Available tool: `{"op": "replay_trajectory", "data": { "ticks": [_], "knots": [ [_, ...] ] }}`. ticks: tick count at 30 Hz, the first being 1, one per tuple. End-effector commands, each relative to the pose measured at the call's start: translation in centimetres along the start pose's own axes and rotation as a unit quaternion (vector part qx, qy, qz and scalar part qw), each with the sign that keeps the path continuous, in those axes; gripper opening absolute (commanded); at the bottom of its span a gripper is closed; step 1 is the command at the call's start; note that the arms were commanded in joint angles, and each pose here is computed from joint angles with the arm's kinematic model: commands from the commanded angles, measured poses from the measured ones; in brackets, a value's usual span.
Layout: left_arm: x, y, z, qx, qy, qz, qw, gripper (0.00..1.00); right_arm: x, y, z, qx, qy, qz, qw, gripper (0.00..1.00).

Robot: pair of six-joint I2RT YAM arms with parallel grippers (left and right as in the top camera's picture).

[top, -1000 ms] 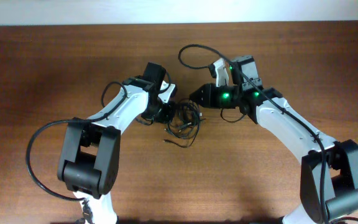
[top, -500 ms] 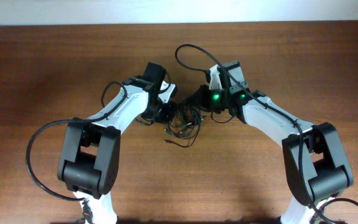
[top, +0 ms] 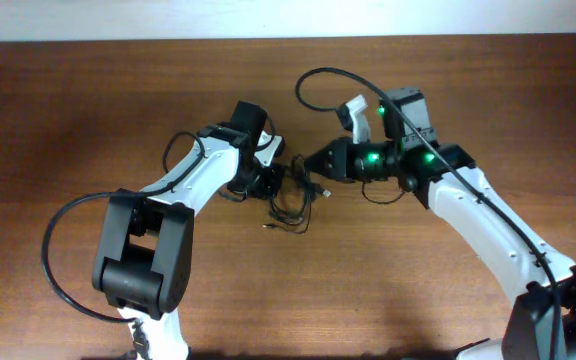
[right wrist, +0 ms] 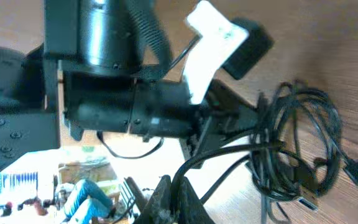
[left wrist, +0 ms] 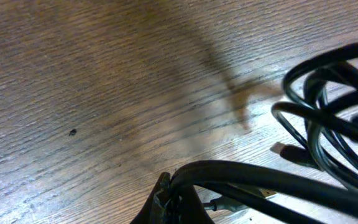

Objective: Untangle cables

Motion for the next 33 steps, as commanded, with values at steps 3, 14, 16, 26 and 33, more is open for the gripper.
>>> {"op": "replay_trajectory", "data": {
  "ticks": [3,14,16,26,33],
  "knots": [
    [-0.1,0.1,0.4,0.016,-0.007,-0.006,1.000,0.00,0.8,-4.5,1.0,0.141,0.003,0.018,0.990,0.04],
    [-0.9,-0.5,0.4,0.041,-0.028,0.003,0.999,0.13,0.9,-4.5,2.2,0.026,0.070,-0.006,0.997,0.04],
    [-1.1,-0.7,0.3,0.049,-0.034,0.003,0.998,0.22,0.2,-4.0,1.1,-0.035,0.071,0.000,0.997,0.04],
    [-1.7,-2.9,0.7,0.070,-0.048,0.035,0.996,0.33,0.5,-5.0,1.1,0.005,0.071,0.018,0.997,0.08],
    [-1.7,-3.0,0.8,0.070,-0.048,0.036,0.996,0.38,1.1,-6.7,1.3,0.092,0.063,0.048,0.993,0.07]
  ]
}}
Point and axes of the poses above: each gripper's point midway between its finger pads, its own z axis out along the fingers, its own y axis along the line the jaws close on, x = y × z, the point moved 7 cm from there along -z, back along the fingers, and after that the axes turned 6 degrees about z, right-handed, at the moved point
